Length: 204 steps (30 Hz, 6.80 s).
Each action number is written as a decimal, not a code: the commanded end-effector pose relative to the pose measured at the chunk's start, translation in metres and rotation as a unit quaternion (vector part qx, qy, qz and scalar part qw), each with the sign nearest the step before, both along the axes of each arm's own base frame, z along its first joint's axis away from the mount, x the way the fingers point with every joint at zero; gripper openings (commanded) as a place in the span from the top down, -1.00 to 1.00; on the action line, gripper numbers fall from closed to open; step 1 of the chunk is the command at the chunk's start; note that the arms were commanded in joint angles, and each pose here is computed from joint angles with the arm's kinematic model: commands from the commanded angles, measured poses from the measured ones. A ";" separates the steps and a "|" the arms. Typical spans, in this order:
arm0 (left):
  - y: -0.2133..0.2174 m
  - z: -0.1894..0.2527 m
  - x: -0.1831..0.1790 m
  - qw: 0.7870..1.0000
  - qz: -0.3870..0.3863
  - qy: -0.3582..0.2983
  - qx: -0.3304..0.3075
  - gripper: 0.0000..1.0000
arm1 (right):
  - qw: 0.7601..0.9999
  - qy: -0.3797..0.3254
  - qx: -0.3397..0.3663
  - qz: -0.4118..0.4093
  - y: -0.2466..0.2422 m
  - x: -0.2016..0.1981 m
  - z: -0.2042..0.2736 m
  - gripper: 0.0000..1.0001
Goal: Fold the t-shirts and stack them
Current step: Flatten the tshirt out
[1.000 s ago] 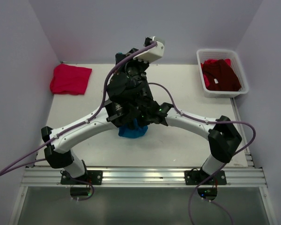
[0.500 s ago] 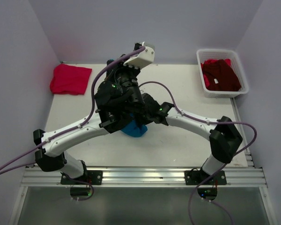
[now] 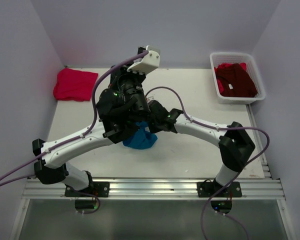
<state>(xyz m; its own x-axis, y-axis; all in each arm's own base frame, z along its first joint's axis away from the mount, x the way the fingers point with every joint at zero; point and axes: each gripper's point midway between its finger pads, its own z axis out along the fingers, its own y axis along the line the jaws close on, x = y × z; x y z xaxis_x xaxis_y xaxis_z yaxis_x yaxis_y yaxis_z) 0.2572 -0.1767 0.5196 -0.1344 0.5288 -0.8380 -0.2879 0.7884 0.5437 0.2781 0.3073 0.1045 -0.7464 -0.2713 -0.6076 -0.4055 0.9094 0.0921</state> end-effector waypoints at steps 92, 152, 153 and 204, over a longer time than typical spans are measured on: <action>-0.014 -0.021 -0.022 0.999 -0.021 0.022 -0.019 1.00 | 0.995 -0.029 -0.077 0.053 0.079 0.018 -0.041 1.00; 0.049 -0.129 -0.044 0.994 0.017 0.023 -0.105 1.00 | 0.929 -0.155 -0.246 -0.229 -0.153 -0.004 0.148 1.00; 0.050 -0.136 -0.045 0.993 0.019 0.021 -0.111 1.00 | 0.930 -0.154 -0.241 -0.233 -0.156 -0.007 0.150 1.00; 0.154 -0.244 0.137 0.947 0.068 0.091 -0.301 1.00 | 0.943 -0.103 -0.202 -0.244 -0.196 0.020 0.125 1.00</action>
